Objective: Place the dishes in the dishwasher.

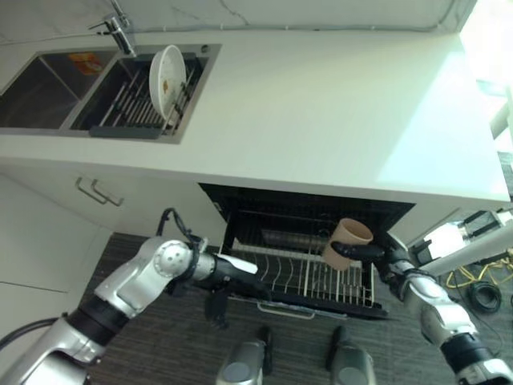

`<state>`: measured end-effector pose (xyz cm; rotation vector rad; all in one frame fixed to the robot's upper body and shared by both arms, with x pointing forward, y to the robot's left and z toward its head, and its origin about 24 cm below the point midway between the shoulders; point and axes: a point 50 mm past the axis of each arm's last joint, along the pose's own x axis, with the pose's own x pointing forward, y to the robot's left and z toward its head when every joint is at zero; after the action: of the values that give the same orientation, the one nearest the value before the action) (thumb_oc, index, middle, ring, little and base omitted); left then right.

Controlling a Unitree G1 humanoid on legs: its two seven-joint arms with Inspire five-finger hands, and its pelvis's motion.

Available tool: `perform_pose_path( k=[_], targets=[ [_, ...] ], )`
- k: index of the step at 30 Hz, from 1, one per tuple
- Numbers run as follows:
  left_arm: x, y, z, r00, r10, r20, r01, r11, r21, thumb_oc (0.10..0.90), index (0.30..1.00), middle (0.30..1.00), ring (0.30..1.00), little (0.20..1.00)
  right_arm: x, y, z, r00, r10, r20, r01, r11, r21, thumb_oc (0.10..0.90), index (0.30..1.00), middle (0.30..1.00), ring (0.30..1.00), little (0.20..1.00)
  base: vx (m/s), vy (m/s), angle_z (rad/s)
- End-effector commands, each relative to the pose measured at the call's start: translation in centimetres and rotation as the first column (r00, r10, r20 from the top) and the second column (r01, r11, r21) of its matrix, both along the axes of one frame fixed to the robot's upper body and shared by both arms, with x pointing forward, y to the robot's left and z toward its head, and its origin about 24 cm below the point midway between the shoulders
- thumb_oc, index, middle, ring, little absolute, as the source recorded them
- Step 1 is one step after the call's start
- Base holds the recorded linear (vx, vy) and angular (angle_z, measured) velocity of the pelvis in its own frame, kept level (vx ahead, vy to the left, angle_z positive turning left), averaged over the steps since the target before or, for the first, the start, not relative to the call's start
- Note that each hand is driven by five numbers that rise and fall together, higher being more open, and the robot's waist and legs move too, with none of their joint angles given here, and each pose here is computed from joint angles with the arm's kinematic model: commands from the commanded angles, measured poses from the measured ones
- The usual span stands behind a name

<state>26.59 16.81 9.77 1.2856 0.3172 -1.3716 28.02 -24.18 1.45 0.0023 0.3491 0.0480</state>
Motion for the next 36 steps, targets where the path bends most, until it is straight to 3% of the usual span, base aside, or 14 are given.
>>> perform_pose_path(
  k=[1, 10, 22, 28, 36],
  targets=[
    [-2.1, -0.8, 0.1, 0.986, -0.13, -0.103, 0.131, 0.991, 0.0, 0.8, 0.9, 0.9, 0.9, 0.9, 2.8, 0.7, 4.2, 0.981, 0.049, 0.189, -0.037, 0.997, -0.065, 0.4, 0.3, 0.3, 0.3, 0.3, 0.0, 0.0, 0.0],
    [-0.8, -1.8, 2.0, 0.99, -0.141, 0.002, 0.141, 0.989, -0.034, 0.8, 0.9, 0.9, 0.9, 0.9, 3.9, 0.8, 2.9, 0.991, 0.05, 0.127, -0.039, 0.996, -0.084, 0.4, 0.3, 0.3, 0.3, 0.3, -0.06, 0.023, 0.02],
    [1.0, -2.8, 4.3, 0.985, -0.125, 0.117, 0.131, 0.99, -0.049, 0.8, 0.9, 0.9, 0.9, 0.9, 6.3, 2.7, 5.2, 0.977, 0.104, 0.189, -0.075, 0.985, -0.152, 0.4, 0.3, 0.3, 0.3, 0.3, -0.1, 0.032, -0.02],
    [1.4, -3.0, 4.6, 0.981, -0.109, 0.158, 0.12, 0.991, -0.058, 0.8, 0.9, 0.9, 0.9, 0.9, 6.3, 2.9, 4.4, 0.985, 0.105, 0.139, -0.053, 0.941, -0.333, 0.4, 0.3, 0.3, 0.3, 0.3, -0.02, 0.019, 0.0],
    [1.4, -2.8, 4.3, 0.976, -0.073, 0.205, 0.092, 0.992, -0.087, 0.8, 0.9, 0.9, 0.9, 0.9, 4.3, 3.1, 2.4, 0.927, 0.358, 0.109, -0.201, 0.723, -0.661, 0.4, 0.3, 0.3, 0.3, 0.3, -0.01, 0.043, 0.0]
  ],
)
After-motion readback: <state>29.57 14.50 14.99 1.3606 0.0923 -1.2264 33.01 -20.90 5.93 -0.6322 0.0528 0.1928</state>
